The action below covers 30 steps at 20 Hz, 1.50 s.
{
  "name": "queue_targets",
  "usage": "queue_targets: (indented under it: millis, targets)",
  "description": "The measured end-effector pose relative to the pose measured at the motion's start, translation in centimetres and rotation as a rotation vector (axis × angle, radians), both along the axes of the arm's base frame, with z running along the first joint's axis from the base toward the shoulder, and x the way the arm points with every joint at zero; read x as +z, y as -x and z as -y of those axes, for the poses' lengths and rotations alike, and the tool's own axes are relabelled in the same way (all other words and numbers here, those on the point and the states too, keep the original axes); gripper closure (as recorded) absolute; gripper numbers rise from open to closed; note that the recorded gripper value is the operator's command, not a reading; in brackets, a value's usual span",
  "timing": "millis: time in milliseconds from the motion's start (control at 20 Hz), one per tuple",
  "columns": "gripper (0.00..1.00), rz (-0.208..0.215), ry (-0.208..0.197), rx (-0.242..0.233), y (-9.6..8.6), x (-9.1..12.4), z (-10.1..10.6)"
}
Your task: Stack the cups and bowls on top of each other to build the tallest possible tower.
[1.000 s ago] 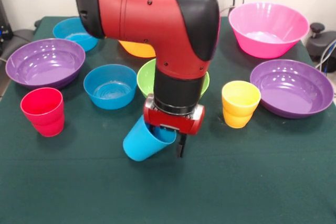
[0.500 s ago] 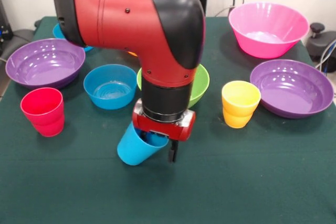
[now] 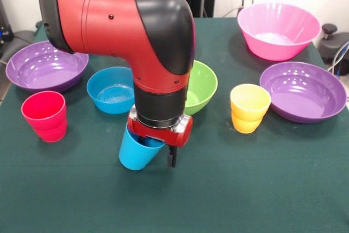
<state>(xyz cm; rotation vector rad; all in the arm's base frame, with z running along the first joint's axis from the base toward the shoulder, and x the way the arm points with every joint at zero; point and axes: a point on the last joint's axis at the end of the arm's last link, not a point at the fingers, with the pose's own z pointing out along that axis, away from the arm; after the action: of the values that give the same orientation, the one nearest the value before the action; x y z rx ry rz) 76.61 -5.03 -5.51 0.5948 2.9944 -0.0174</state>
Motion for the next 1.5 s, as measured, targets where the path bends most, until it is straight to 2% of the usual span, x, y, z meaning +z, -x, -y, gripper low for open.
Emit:
queue_targets:
  millis: [450, 650, 700, 800, 900, 1050, 1350, 1500]
  targets:
    - [0.00, 0.004, -0.027, -0.018, -0.3, 0.1, 0.5]
    - [0.00, -0.025, -0.042, -0.018, 0.0, 0.1, 0.1]
    - [0.00, -0.051, -0.050, -0.016, 0.2, 0.2, -0.2]
    - [0.00, -0.067, -0.053, -0.015, 0.4, 0.4, -0.3]
    - [0.00, -0.096, -0.057, -0.013, 0.6, 0.9, -0.4]
    - [0.00, -0.117, -0.056, -0.012, 0.5, 2.2, -0.3]
    - [0.00, -0.108, -0.042, -0.008, -0.6, 5.9, 0.1]
    - [0.00, -0.102, -0.038, -0.008, -1.0, 6.9, 0.2]
